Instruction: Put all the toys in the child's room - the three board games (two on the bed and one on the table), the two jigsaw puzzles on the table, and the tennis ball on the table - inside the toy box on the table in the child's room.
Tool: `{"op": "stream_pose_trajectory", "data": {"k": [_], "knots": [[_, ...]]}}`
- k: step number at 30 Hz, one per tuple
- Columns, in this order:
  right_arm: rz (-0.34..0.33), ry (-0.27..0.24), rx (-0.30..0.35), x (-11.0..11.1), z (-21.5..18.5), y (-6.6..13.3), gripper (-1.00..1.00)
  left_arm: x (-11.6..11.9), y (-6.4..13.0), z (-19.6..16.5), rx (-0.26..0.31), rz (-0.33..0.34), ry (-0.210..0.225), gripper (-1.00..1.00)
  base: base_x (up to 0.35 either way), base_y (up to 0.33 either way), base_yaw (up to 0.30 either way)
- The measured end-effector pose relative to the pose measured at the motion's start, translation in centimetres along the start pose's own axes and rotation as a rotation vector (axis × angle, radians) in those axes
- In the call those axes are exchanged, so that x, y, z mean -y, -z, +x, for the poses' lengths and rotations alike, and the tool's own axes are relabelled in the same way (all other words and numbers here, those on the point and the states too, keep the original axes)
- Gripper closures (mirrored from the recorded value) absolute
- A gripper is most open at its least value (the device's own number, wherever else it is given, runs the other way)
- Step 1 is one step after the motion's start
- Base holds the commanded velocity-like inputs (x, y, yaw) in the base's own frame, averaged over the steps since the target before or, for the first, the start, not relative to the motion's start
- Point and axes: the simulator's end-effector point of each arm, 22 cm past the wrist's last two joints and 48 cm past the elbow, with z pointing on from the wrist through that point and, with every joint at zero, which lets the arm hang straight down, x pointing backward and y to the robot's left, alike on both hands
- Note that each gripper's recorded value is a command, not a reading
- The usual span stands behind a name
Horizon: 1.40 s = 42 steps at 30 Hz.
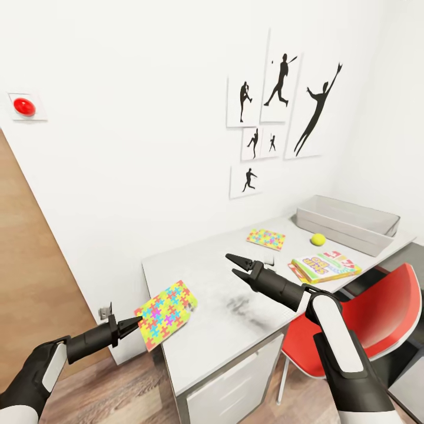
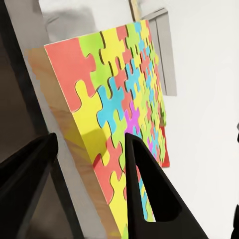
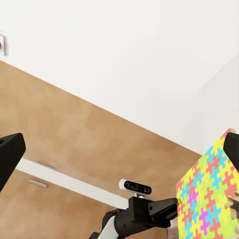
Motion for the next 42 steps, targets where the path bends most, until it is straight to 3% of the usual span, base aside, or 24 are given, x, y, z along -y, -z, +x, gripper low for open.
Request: {"op": "stream_pose_trajectory", "data": {"k": [5,14,42], "knots": [[-0.003,0.007,-0.021,-0.9,0.5,-0.6,-1.00,0.8,0.1,-0.2,0.000,0.000,-0.001,1.00,0.000,0.000,0.000],[-0.010,0.030,0.051,-2.6,-1.2,-1.2,-1.00,2.1,0.4,-0.6,0.001,0.000,-0.001,1.00,0.000,0.000,0.000],[-0.017,0.030,0.052,-6.5,-2.7,-1.4,-1.00,5.9,1.2,-1.3,0.001,-0.002,-0.006,1.00,0.000,0.000,0.000]]}}
